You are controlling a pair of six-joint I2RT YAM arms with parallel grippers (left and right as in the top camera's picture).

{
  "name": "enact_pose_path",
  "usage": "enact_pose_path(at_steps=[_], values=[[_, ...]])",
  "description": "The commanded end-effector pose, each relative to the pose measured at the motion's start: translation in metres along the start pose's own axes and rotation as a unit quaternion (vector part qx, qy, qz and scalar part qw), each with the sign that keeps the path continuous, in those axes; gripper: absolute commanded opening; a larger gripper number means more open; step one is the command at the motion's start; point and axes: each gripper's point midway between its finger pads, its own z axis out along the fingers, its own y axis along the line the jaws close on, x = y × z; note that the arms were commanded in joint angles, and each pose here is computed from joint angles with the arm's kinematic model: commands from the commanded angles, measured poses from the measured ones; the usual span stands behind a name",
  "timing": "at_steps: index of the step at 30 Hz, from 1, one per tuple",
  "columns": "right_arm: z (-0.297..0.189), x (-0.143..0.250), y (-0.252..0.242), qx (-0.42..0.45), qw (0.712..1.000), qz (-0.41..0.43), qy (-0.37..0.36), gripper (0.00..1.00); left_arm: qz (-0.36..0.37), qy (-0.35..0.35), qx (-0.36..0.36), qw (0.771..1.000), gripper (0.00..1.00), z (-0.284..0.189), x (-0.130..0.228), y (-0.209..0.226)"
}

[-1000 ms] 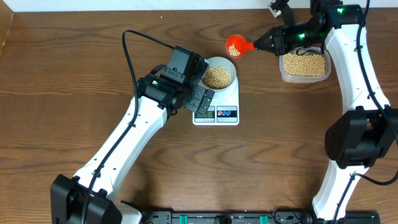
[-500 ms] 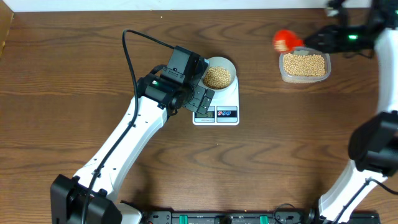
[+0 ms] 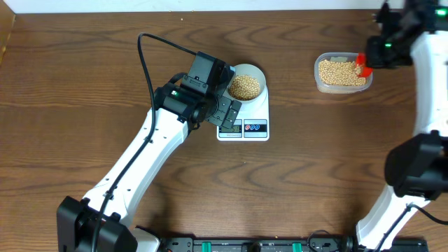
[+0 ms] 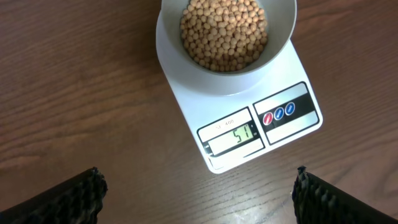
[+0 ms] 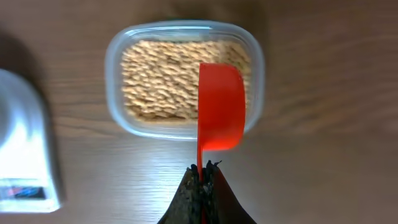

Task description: Scoop item into bowl and weigh 50g on scale

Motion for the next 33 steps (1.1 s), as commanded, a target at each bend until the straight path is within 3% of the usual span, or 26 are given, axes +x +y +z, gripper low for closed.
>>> enact_pose_path(at_steps=[1, 10, 15, 19, 22, 29, 33], values=[[-0.022, -0.009, -0.014, 0.157, 0.987, 0.010, -0.025, 0.01, 0.003, -0.010, -0.007, 1.000, 0.98, -0.008, -0.003, 0.003], [-0.046, -0.019, 0.016, 0.288, 0.955, -0.024, -0.069, 0.01, 0.002, -0.010, -0.007, 1.000, 0.98, -0.008, -0.003, 0.002], [-0.048, -0.020, 0.026, 0.293, 0.952, -0.035, -0.076, 0.01, 0.002, -0.010, -0.007, 1.000, 0.98, -0.008, -0.003, 0.003], [-0.027, -0.019, 0.069, 0.160, 0.982, -0.072, -0.062, 0.01, 0.002, -0.010, -0.007, 1.000, 0.98, -0.008, -0.003, 0.003], [-0.020, -0.023, 0.103, 0.066, 0.990, -0.104, -0.070, 0.01, 0.003, -0.010, -0.007, 1.000, 0.98, -0.008, -0.003, 0.002], [-0.032, -0.035, 0.160, -0.063, 0.981, -0.146, -0.114, 0.01, 0.003, -0.010, -0.007, 1.000, 0.98, -0.008, -0.003, 0.002], [-0.048, -0.033, 0.212, -0.192, 0.954, -0.187, -0.134, 0.01, 0.002, -0.010, -0.007, 1.000, 0.98, -0.008, -0.003, 0.003]])
